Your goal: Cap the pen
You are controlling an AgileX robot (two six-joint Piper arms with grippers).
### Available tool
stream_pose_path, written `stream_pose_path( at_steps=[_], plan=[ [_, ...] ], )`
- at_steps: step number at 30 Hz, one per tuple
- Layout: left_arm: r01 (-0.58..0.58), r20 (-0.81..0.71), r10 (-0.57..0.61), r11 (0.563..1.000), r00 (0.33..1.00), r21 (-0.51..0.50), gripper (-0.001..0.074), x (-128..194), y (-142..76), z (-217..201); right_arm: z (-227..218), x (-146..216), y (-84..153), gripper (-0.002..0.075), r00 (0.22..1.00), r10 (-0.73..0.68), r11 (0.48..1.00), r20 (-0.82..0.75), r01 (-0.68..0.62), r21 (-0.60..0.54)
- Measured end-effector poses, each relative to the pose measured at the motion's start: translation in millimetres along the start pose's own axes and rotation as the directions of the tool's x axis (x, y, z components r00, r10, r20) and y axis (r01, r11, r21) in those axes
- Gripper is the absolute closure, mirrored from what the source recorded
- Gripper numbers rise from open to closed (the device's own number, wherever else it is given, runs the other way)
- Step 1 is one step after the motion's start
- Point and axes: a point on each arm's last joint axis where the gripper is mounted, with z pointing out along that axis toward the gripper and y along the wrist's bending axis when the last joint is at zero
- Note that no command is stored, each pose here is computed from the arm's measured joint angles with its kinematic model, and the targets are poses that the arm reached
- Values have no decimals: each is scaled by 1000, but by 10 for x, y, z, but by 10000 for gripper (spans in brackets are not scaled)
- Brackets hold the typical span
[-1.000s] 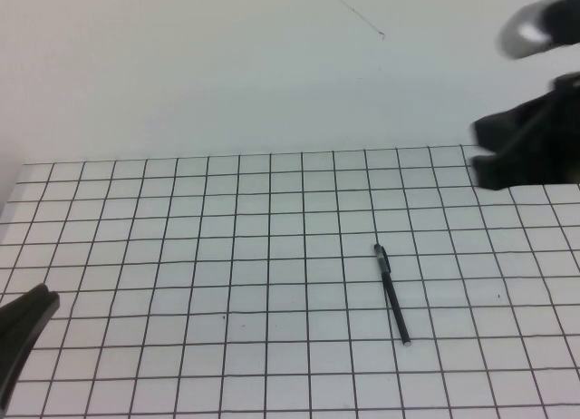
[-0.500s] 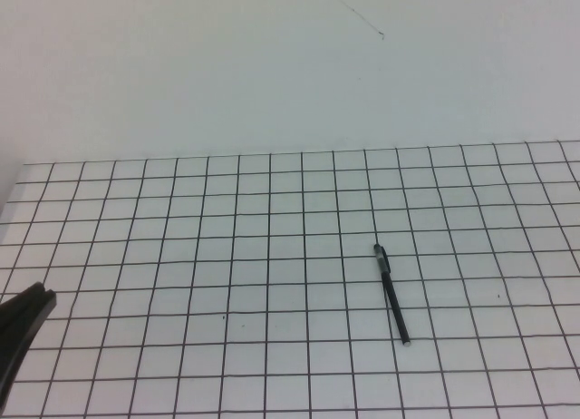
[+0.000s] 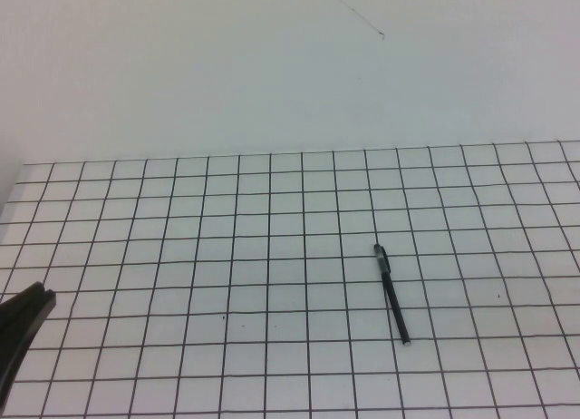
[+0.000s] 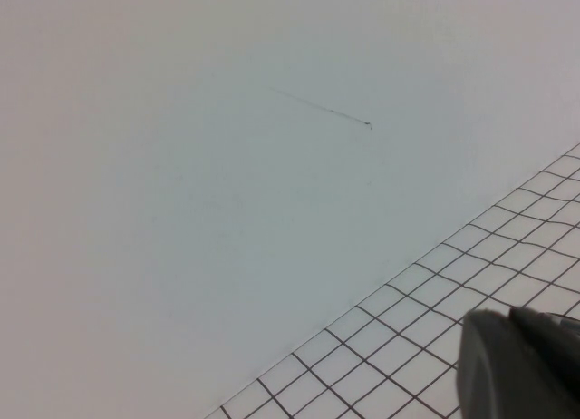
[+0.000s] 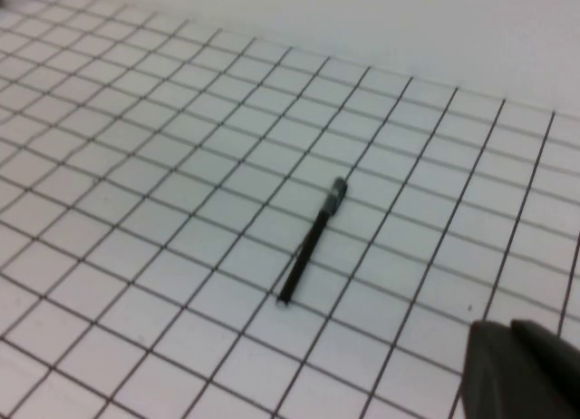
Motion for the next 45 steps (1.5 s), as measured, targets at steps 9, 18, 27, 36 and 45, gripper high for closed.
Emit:
stream_pose_path(
  at_steps=[9, 18, 27, 36, 45],
  plan=[
    [0, 0, 0, 1000, 1000, 0, 736, 0, 0, 0, -5, 109, -4, 729, 993, 5, 1000, -117, -5, 5],
    [31, -1, -31, 1000, 1000, -2, 736, 1, 2, 0, -304, 135, -128, 729, 998, -60, 987, 21, 56, 150],
    [31, 0, -31, 1000, 1000, -1, 735, 0, 0, 0, -422, 572, -251, 729, 993, -90, 894, 76, 47, 445],
    [31, 1, -31, 1000, 1000, 1, 735, -1, -1, 0, -226, 962, -255, 729, 984, -101, 856, 148, 10, 517],
    [54, 0, -54, 999, 999, -1, 735, 0, 1, 0, -109, 1160, -237, 729, 991, 5, 877, 134, -69, 476]
  ],
)
